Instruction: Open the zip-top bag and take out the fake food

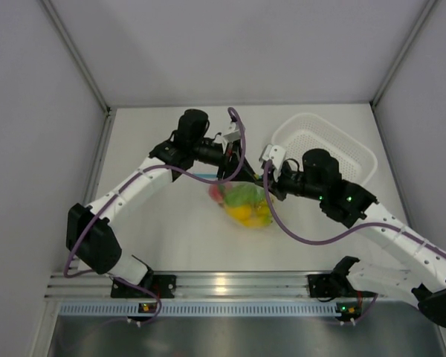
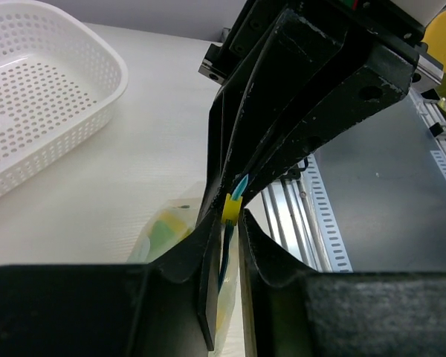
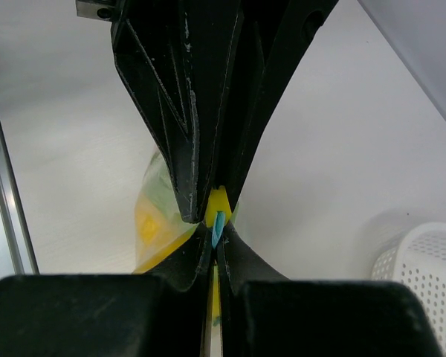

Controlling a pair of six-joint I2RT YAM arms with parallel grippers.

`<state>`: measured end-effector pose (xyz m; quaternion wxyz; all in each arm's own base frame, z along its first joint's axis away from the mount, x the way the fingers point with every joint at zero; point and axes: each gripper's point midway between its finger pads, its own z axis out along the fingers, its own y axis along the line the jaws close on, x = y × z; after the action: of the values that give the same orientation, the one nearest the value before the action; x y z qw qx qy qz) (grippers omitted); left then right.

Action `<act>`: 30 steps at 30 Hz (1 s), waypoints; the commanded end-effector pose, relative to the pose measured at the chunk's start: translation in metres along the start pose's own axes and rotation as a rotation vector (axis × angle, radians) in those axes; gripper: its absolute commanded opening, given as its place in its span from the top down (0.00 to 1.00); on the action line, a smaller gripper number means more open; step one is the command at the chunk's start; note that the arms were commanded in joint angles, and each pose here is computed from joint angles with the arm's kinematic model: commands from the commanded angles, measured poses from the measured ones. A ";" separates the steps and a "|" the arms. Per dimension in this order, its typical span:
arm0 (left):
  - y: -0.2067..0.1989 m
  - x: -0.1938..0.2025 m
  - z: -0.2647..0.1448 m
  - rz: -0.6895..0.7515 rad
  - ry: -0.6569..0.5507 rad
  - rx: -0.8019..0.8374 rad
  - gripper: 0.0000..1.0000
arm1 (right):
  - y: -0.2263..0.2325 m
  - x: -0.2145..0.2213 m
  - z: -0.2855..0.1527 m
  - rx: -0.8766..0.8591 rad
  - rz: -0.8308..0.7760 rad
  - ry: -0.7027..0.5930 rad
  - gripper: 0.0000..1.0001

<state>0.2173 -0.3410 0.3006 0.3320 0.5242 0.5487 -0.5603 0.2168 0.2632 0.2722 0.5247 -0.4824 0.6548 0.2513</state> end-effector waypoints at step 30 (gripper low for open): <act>0.006 -0.010 0.008 0.066 -0.017 -0.010 0.70 | -0.017 -0.038 -0.009 0.078 -0.028 -0.115 1.00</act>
<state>0.2198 -0.3487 0.3058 0.3400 0.5250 0.5481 -0.5553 0.2225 0.2612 0.2710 0.5268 -0.4749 0.6630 0.2395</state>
